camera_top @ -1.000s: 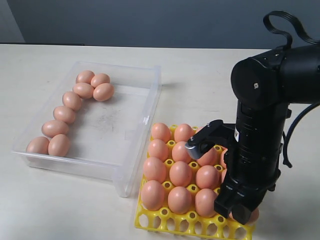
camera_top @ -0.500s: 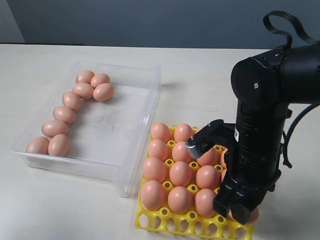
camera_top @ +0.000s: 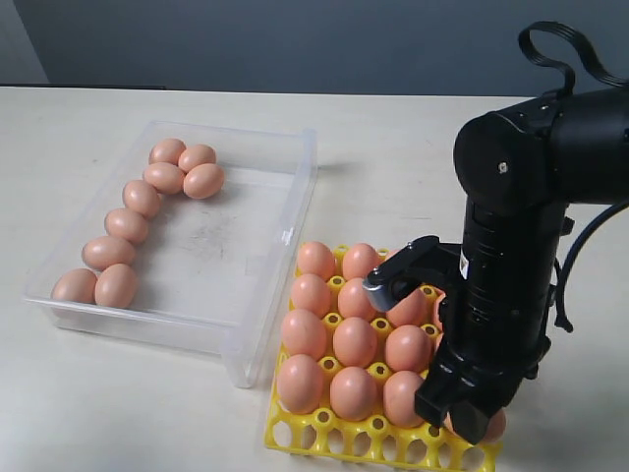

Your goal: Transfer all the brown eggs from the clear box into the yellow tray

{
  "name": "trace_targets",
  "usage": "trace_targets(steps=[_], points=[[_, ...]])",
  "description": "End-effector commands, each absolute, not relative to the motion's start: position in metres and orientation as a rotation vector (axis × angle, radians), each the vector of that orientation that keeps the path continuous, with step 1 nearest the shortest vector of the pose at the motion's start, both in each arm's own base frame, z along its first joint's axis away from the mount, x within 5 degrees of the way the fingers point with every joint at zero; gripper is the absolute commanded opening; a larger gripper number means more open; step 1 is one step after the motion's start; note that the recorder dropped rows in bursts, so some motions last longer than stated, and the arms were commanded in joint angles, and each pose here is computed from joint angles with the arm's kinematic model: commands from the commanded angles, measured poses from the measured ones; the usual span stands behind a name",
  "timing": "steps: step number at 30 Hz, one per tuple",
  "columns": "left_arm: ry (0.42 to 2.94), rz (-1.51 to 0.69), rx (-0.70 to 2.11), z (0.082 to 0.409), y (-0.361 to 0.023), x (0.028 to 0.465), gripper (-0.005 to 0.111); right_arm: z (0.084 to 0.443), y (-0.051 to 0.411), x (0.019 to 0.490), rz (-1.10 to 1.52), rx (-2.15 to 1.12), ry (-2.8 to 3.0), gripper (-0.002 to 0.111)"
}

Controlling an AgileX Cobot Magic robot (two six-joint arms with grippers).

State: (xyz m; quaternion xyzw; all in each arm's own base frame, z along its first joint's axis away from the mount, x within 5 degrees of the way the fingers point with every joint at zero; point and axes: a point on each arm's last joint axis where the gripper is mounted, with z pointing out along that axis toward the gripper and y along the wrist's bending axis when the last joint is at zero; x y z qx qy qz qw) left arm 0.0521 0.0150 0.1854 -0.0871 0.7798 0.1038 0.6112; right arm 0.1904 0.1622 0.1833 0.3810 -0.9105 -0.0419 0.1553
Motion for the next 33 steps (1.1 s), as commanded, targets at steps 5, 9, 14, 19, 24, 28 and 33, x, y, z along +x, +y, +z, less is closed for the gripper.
trace_targets(steps=[5, 9, 14, 19, 24, 28, 33], points=[[1.788, 0.237, -0.196, 0.185, 0.015, 0.052, 0.000, 0.184, 0.161, 0.192, -0.082, 1.116, -2.606, 0.047], [1.788, 0.237, -0.196, 0.185, 0.015, 0.052, 0.000, 0.184, 0.162, 0.192, -0.091, 1.112, -2.607, 0.066], [1.788, 0.237, -0.196, 0.185, 0.015, 0.052, 0.000, 0.184, 0.162, 0.192, -0.091, 1.112, -2.607, 0.071], [1.788, 0.237, -0.196, 0.185, 0.015, 0.052, 0.000, 0.184, 0.160, 0.193, -0.066, 1.127, -2.607, 0.071], [1.788, 0.237, -0.196, 0.185, 0.015, 0.052, 0.000, 0.198, 0.164, 0.197, -0.090, 1.156, -2.662, 0.071], [1.788, 0.237, -0.196, 0.185, 0.015, 0.052, 0.000, 0.222, 0.172, 0.208, -0.125, 1.207, -2.750, 0.071], [1.788, 0.237, -0.196, 0.185, 0.015, 0.052, 0.000, 0.240, 0.184, 0.221, -0.207, 1.242, -2.859, 0.071]])
